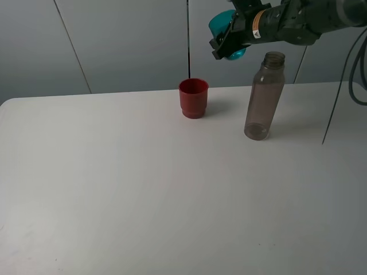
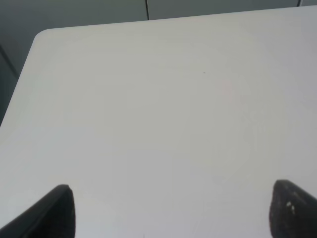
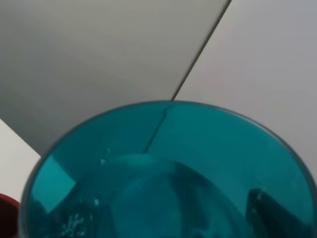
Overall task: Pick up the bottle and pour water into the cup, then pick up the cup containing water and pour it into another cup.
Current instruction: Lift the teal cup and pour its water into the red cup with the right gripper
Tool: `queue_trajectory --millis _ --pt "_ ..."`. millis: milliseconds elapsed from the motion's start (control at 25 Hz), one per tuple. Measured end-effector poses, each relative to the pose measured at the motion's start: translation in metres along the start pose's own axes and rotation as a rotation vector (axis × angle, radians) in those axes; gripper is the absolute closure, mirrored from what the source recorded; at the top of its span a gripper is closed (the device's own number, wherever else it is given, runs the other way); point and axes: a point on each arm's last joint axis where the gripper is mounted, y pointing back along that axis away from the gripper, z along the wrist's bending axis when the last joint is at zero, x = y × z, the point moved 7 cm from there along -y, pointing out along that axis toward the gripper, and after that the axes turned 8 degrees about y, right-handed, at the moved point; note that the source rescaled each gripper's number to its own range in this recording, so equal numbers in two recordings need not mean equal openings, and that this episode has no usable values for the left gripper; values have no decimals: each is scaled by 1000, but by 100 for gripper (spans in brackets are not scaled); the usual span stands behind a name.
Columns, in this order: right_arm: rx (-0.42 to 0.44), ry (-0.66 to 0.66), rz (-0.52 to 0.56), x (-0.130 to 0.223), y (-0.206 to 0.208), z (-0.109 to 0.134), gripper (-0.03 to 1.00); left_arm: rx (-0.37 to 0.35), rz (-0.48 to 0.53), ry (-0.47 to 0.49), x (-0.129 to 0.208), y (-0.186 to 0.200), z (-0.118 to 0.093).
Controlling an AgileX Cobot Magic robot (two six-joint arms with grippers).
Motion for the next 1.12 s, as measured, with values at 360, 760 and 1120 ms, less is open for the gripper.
queue_trajectory --millis 360,760,1120 --pt "-24 131 4 4 -11 4 88 0 0 0 0 0 0" --pt "-47 253 3 4 -12 7 88 0 0 0 0 0 0" --pt "-81 298 4 3 -17 23 88 0 0 0 0 0 0"
